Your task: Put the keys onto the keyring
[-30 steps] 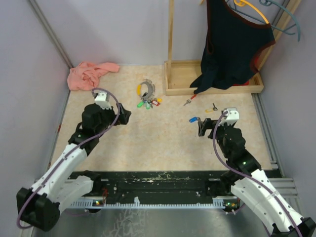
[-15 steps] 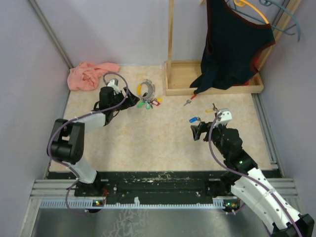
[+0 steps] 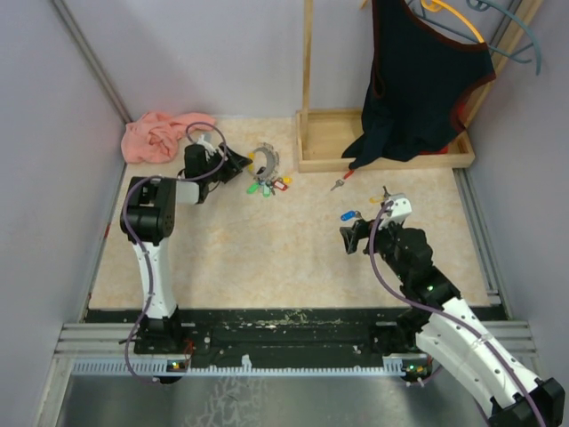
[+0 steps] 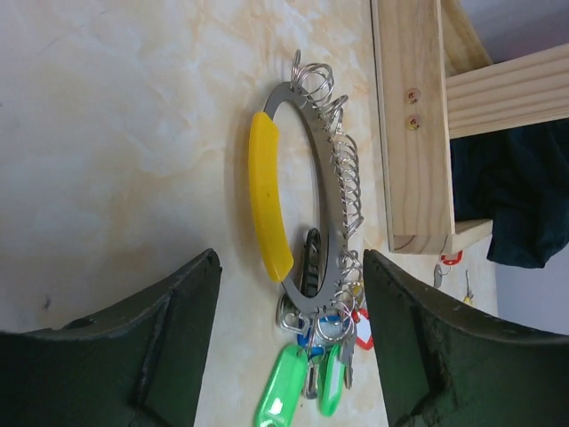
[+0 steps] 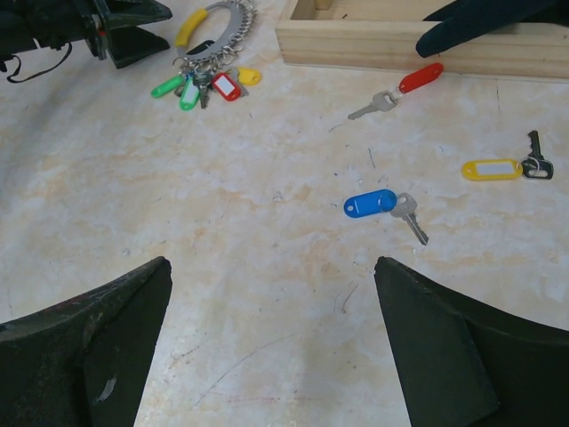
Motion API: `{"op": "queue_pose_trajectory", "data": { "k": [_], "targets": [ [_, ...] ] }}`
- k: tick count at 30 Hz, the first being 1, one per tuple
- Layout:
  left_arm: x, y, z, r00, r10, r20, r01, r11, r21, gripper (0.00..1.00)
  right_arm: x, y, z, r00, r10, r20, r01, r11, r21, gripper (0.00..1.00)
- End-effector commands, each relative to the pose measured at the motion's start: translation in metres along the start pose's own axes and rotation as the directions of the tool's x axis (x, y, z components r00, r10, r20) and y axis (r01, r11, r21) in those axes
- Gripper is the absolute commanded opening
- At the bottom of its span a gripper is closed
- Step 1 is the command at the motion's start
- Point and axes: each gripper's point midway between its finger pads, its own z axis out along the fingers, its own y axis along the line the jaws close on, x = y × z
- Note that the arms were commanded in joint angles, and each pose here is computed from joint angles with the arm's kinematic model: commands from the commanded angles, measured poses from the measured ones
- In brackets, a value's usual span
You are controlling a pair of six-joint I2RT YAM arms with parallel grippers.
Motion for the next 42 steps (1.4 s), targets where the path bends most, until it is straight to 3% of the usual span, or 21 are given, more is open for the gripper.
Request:
{"op": "queue_pose_trajectory", "data": {
  "k": [1,8,17,23,32,42],
  "targets": [
    [0.011,0.007,0.017,0.997,-0.066,-0.048,0.067,0.998,0.02,0.69,-0.02,0.004,0.003,0.998,-0.013,0.068,0.014,1.0,-0.015,0.96],
    [0.031,0.011,0.038,0.985,-0.135,-0.11,0.142,0.988,0.058,0.51,-0.017,0.006,0.007,0.998,-0.018,0.055,0.019,0.999,-0.029,0.96],
    [0.033,-0.017,0.019,0.989,-0.104,-0.104,0.12,0.98,0.162,0.03,-0.013,0.007,0.008,0.999,-0.024,0.037,0.025,0.999,-0.036,0.96],
    [0.032,-0.051,-0.024,0.997,0.011,-0.082,0.01,0.967,0.253,0.01,-0.007,0.017,0.011,0.999,-0.02,0.025,0.022,0.995,-0.095,0.96],
    [0.067,-0.092,-0.105,0.989,0.124,-0.082,-0.094,0.948,0.303,0.01,0.011,0.044,0.023,1.0,-0.017,-0.026,0.01,0.967,-0.256,0.93],
    [0.112,-0.171,-0.168,0.928,0.373,-0.002,-0.336,0.838,0.431,0.01,0.008,0.072,0.039,1.0,0.004,-0.004,-0.005,0.92,-0.392,0.87]
  ]
}}
